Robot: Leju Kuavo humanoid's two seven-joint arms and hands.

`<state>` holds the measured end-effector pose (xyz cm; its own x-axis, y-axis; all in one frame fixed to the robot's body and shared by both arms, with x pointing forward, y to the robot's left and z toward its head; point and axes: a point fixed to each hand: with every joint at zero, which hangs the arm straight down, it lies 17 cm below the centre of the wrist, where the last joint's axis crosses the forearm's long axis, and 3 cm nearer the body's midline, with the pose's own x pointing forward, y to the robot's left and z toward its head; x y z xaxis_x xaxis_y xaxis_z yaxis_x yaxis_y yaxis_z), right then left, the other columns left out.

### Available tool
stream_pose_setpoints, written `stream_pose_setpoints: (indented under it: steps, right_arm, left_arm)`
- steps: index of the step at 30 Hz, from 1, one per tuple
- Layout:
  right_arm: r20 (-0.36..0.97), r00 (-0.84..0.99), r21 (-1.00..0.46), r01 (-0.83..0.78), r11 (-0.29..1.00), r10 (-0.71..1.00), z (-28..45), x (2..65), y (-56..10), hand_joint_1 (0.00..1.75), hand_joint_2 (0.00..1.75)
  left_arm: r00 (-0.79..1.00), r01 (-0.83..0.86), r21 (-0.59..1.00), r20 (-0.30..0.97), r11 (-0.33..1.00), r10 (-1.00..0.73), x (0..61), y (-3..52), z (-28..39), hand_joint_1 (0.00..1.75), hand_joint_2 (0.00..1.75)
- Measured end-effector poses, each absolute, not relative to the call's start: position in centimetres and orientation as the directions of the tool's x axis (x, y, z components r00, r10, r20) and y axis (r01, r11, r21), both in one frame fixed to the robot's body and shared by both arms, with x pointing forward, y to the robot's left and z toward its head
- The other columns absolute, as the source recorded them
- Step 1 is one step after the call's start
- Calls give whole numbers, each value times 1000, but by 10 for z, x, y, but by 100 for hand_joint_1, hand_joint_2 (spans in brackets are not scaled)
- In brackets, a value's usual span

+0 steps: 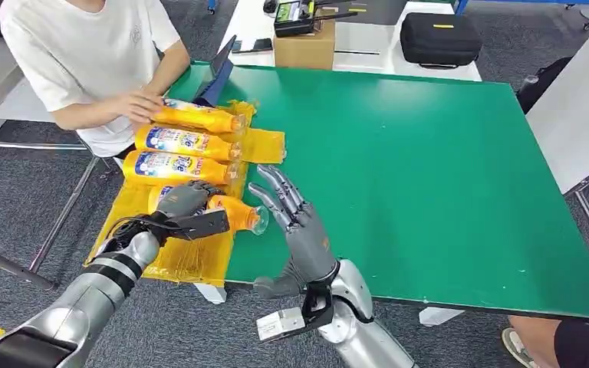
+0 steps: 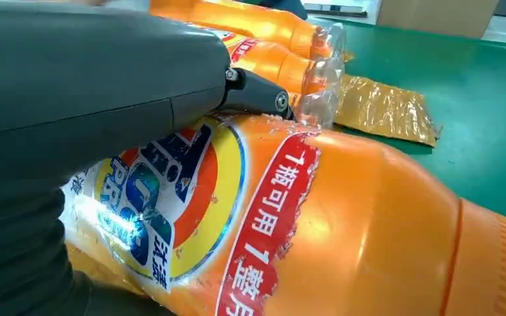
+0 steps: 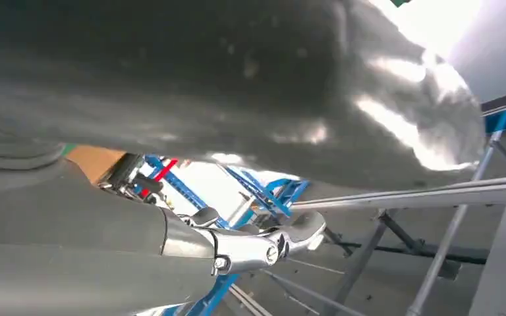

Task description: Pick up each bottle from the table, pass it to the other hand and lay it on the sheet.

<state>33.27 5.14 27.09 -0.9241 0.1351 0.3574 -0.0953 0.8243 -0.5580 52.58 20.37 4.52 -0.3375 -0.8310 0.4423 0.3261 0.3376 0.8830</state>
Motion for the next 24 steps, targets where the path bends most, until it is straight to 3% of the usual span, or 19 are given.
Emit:
stream_pose_setpoints:
  steps: [5,12,20,21,22,23,24]
  right_arm:
    - [373,-917,-551,-93,830,144,268,336,46,0,0]
    - [391,-911,-543,-111,832,134,266,338,44,0,0]
    - [392,-913,-556,-135,821,116,267,339,52,0,0]
    - [392,-913,-558,-138,819,113,267,339,54,0,0]
    - [393,-913,-558,-142,818,110,267,339,55,0,0]
    - [394,-913,-559,-144,817,109,267,339,56,0,0]
    - [393,-913,-561,-146,815,108,266,339,57,0,0]
  left_arm:
    - [-318,324,882,442,342,-839,523,219,46,175,175]
    - [-311,343,928,258,144,-915,517,237,23,175,175]
    - [-301,425,902,224,80,-927,513,221,-9,175,175]
    - [-293,436,896,224,79,-929,513,221,-12,155,175]
    - [-288,448,891,226,78,-930,512,219,-15,35,175]
    - [-283,456,886,233,83,-930,511,217,-18,0,175]
    - [-276,464,881,243,92,-930,511,215,-20,0,175]
